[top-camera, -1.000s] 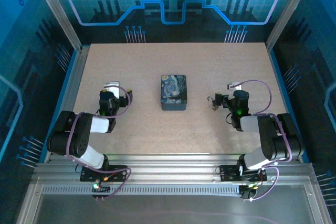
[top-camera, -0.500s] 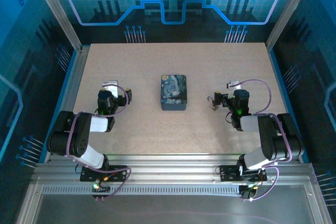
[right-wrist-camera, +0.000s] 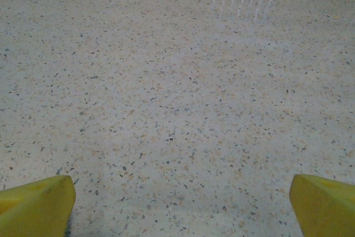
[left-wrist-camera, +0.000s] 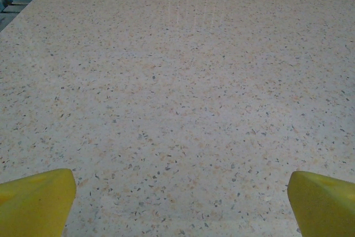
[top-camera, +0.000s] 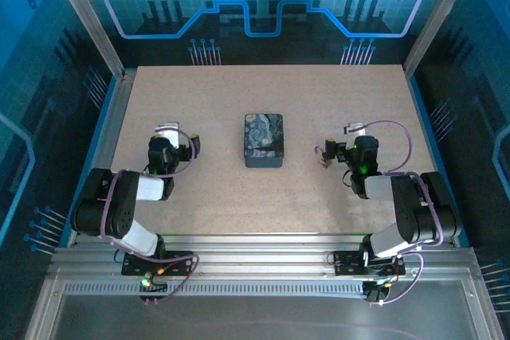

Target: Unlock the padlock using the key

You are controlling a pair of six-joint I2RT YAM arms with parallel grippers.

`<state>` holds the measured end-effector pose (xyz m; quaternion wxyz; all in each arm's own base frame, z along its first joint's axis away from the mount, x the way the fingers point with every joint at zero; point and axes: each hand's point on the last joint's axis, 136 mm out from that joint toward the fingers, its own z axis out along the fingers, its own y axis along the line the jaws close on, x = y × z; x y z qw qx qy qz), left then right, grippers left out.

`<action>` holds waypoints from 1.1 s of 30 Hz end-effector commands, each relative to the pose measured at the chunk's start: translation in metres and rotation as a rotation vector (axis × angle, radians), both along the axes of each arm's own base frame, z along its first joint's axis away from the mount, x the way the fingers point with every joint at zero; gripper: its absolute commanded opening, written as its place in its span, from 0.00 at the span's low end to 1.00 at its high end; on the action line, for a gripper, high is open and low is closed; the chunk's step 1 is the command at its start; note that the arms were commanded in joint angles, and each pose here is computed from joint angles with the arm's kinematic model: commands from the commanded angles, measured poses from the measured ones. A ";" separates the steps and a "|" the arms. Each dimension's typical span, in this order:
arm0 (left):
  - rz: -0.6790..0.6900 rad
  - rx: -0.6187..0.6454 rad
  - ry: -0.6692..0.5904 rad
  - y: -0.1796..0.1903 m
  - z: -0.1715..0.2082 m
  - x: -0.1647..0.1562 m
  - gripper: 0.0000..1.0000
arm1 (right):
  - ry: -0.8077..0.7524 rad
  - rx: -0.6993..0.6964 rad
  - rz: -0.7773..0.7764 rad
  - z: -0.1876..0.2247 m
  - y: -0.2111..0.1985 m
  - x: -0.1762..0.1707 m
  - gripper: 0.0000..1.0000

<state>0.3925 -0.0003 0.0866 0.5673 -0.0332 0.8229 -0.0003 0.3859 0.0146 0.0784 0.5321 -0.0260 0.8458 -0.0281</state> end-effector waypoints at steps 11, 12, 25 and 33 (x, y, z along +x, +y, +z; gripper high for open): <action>-0.025 -0.025 -0.026 -0.004 0.008 0.006 0.99 | -0.062 -0.009 0.009 0.017 0.003 0.010 1.00; -0.031 -0.026 -0.027 -0.005 0.008 0.006 0.99 | -0.063 -0.009 0.010 0.017 0.003 0.010 1.00; -0.036 -0.026 -0.025 -0.006 0.008 0.005 0.99 | -0.062 -0.009 0.009 0.017 0.003 0.010 1.00; -0.046 -0.026 -0.022 -0.008 0.007 0.006 0.99 | -0.062 -0.008 0.009 0.017 0.003 0.011 1.00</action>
